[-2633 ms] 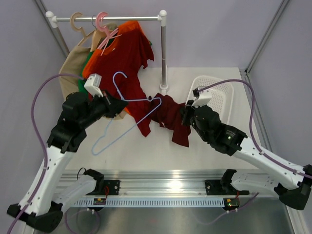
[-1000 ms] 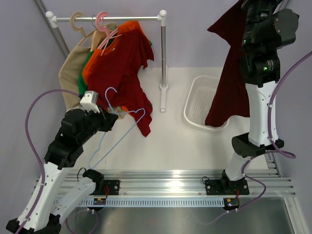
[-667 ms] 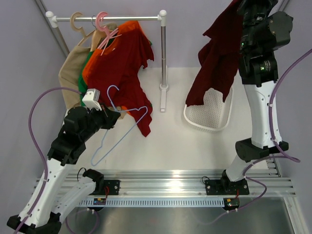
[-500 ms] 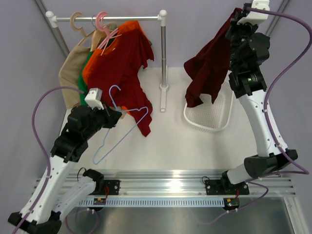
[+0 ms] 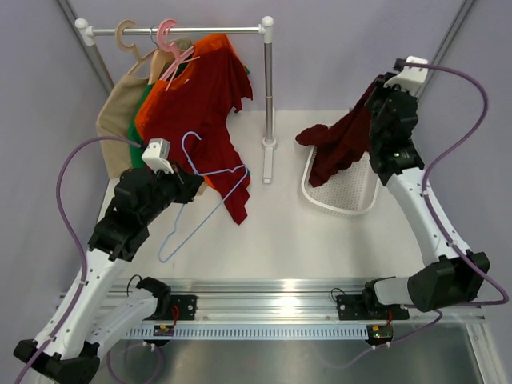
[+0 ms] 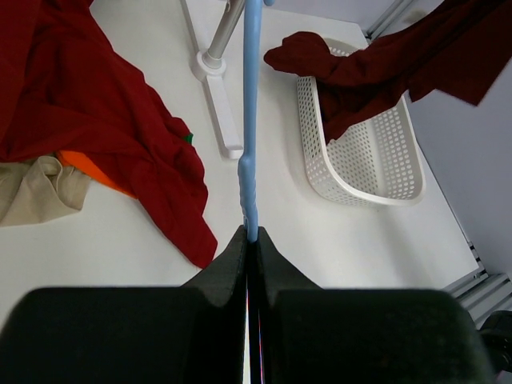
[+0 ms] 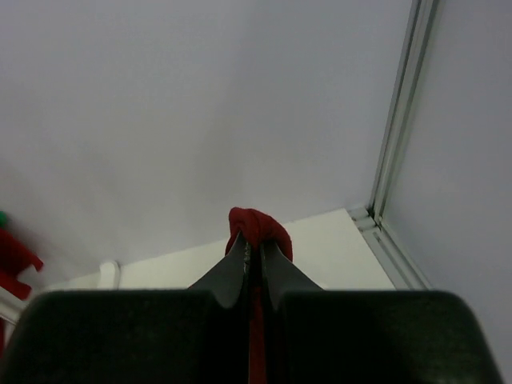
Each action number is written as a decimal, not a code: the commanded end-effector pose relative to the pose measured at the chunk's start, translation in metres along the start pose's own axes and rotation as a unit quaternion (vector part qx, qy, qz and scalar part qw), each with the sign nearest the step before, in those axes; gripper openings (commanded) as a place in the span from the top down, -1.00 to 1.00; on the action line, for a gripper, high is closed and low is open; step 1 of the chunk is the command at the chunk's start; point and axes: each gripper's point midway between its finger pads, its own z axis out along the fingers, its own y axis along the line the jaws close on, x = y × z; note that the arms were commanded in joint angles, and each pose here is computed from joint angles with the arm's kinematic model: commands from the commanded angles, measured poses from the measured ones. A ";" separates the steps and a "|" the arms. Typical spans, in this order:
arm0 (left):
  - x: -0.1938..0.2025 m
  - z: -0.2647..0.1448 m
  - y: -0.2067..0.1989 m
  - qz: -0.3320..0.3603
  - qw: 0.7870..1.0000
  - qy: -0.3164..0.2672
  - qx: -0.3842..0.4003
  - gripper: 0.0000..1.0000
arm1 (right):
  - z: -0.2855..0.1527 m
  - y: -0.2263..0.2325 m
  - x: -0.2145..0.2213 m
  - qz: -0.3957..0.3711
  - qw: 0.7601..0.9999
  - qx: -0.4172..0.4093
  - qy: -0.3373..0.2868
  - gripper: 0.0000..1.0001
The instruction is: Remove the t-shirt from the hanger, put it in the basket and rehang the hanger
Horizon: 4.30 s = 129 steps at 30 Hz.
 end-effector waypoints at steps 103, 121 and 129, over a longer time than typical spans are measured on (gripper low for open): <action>-0.223 0.269 -0.005 0.157 0.969 -0.163 -0.096 1.00 | -0.184 -0.020 0.106 0.197 0.956 -0.089 0.201 -0.77; -0.198 0.278 0.017 0.148 0.975 -0.133 -0.102 0.08 | -0.122 -0.029 0.107 0.161 0.970 0.001 0.180 -0.92; -0.226 0.243 0.002 0.153 0.969 -0.168 -0.094 -0.76 | -0.087 -0.074 0.126 0.155 0.964 0.072 0.203 -0.67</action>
